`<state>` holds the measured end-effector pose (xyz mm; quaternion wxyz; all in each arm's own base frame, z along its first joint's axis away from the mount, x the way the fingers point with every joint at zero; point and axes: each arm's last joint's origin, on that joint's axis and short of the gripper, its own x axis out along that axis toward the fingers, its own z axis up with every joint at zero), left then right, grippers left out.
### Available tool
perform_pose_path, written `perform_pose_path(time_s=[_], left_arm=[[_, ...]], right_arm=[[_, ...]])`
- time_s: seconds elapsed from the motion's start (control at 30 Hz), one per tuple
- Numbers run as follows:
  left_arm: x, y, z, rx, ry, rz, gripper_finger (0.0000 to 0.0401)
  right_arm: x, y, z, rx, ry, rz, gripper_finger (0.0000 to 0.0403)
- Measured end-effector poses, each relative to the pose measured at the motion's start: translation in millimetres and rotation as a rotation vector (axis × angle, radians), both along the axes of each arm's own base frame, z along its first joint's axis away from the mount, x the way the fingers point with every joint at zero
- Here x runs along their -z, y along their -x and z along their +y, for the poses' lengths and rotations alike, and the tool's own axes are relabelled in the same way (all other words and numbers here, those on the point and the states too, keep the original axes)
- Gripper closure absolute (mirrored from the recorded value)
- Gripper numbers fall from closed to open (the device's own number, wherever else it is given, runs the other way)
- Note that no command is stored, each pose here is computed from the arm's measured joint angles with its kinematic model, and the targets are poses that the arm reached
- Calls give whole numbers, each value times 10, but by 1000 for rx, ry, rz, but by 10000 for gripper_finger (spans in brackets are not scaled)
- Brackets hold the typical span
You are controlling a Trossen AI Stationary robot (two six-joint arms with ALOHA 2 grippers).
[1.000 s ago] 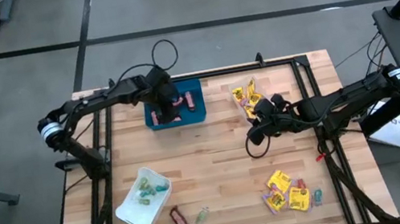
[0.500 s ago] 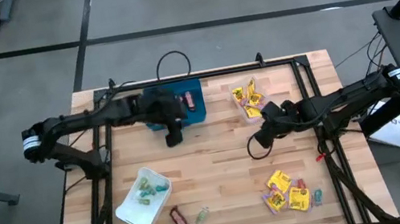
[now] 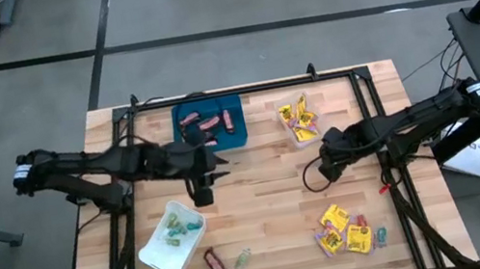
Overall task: Sort candy
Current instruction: Put the orange gummy into the white bin
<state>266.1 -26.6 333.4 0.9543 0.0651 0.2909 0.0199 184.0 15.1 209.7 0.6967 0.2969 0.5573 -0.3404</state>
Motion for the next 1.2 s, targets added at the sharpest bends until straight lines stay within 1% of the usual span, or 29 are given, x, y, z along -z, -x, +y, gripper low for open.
perform_pose_path(time_s=[0.1, 0.23, 0.37, 0.57, 0.67, 0.83, 0.93, 1.2], left_arm=[[6, 8, -97, 13, -3, 0, 295], [15, 13, -172, 17, -17, 1, 295], [15, 15, -178, -4, -38, -2, 295], [14, 16, -169, -21, -65, -3, 295], [22, 23, -163, -33, -77, 7, 295], [33, 31, -161, -34, -80, 21, 295], [33, 31, -161, -34, -81, 21, 295], [32, 30, -161, -34, -80, 20, 294]], right_arm=[[30, 27, -27, -1, -22, 30, 271], [61, 52, -86, 13, -24, 56, 271], [109, 56, -154, 16, -24, 83, 271], [223, -7, -224, -43, -20, 164, 271], [273, -28, -244, -58, -50, 197, 271], [312, -43, -273, -85, -84, 221, 271], [337, -48, -309, -69, -70, 238, 271], [509, -80, -407, -89, -88, 332, 271]])
